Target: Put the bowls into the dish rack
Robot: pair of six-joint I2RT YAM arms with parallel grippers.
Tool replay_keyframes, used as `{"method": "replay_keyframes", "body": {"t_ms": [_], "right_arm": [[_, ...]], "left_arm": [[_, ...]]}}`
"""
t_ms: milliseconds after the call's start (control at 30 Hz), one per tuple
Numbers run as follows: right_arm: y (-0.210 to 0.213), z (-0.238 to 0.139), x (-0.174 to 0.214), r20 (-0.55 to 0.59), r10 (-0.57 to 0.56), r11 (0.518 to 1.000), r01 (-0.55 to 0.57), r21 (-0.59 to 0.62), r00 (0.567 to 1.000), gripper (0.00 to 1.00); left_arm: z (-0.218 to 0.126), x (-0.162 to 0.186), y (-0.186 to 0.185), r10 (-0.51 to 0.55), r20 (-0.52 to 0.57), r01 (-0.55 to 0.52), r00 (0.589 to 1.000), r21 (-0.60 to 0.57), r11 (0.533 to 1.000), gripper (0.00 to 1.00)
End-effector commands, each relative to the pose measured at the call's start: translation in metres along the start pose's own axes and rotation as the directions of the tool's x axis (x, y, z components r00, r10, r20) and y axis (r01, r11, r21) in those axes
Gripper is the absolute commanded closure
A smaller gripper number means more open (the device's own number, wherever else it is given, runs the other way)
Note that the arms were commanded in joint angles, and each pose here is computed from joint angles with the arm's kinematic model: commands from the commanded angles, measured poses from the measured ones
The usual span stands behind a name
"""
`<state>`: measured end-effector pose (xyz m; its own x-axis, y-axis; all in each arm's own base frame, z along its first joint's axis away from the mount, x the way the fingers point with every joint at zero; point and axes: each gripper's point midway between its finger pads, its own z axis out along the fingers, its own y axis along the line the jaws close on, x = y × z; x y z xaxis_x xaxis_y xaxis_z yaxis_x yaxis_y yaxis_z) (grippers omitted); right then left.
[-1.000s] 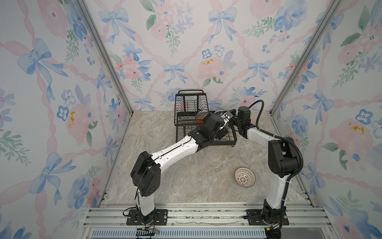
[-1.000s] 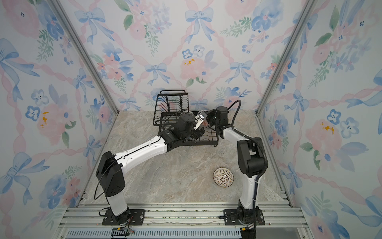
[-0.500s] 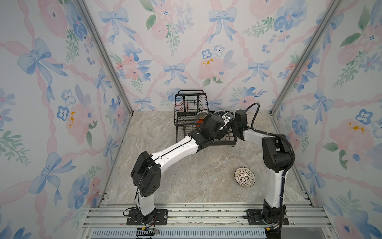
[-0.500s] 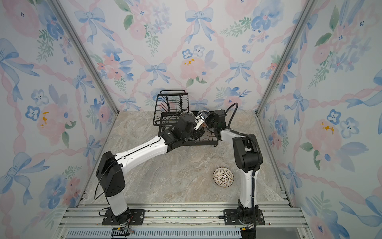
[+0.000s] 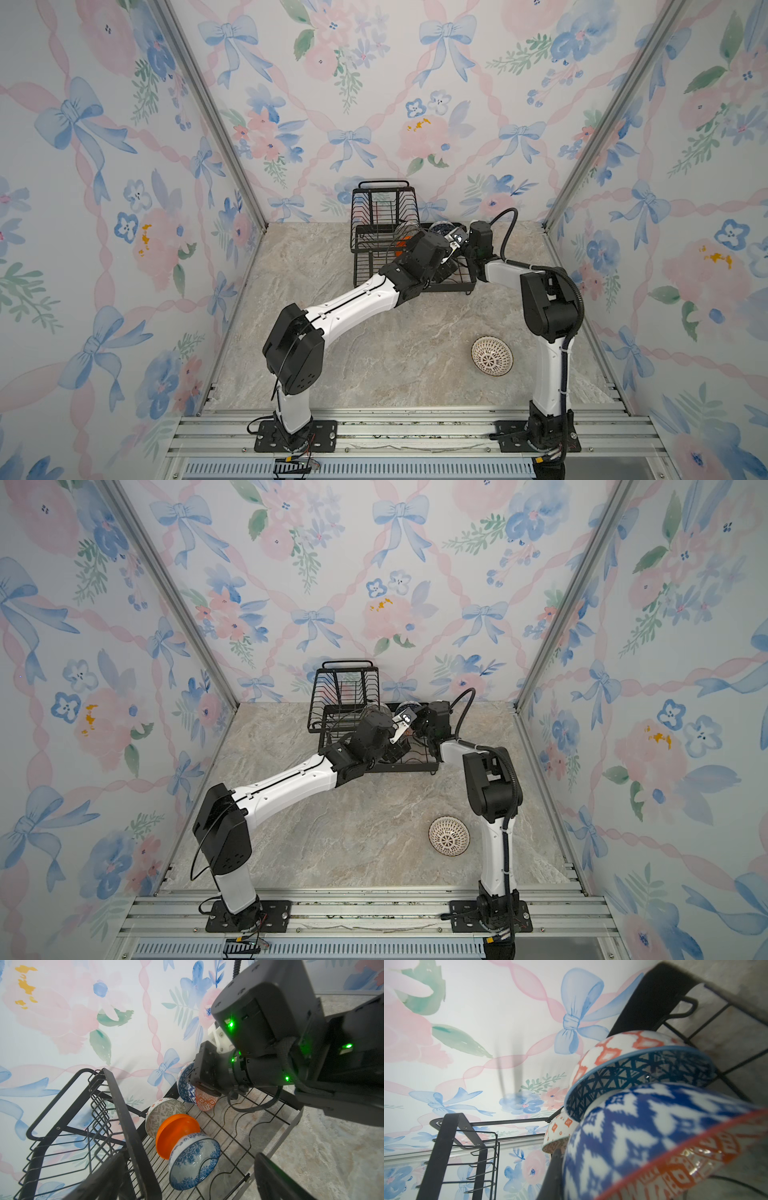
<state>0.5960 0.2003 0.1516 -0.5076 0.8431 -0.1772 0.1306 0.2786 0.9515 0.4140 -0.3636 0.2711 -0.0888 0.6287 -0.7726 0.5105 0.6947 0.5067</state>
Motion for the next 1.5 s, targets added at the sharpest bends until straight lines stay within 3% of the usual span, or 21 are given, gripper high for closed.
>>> {"method": "replay_keyframes", "body": {"t_ms": [0, 533, 1467], "right_arm": [[0.029, 0.007, 0.002, 0.015, -0.023, 0.996, 0.024, -0.087, 1.000, 1.00], [0.015, 0.015, 0.013, -0.008, -0.015, 0.998, 0.015, -0.060, 1.000, 1.00], [-0.003, -0.009, 0.024, -0.027, -0.024, 0.999, 0.024, 0.021, 0.999, 1.00]], "left_arm": [[0.001, 0.010, 0.003, -0.005, -0.032, 0.005, 0.999, -0.014, 1.000, 0.02], [0.001, 0.012, 0.007, -0.023, -0.034, 0.022, 0.999, -0.020, 1.000, 0.02], [0.000, 0.027, 0.015, -0.140, -0.056, 0.138, 0.989, -0.039, 0.990, 0.02]]}}
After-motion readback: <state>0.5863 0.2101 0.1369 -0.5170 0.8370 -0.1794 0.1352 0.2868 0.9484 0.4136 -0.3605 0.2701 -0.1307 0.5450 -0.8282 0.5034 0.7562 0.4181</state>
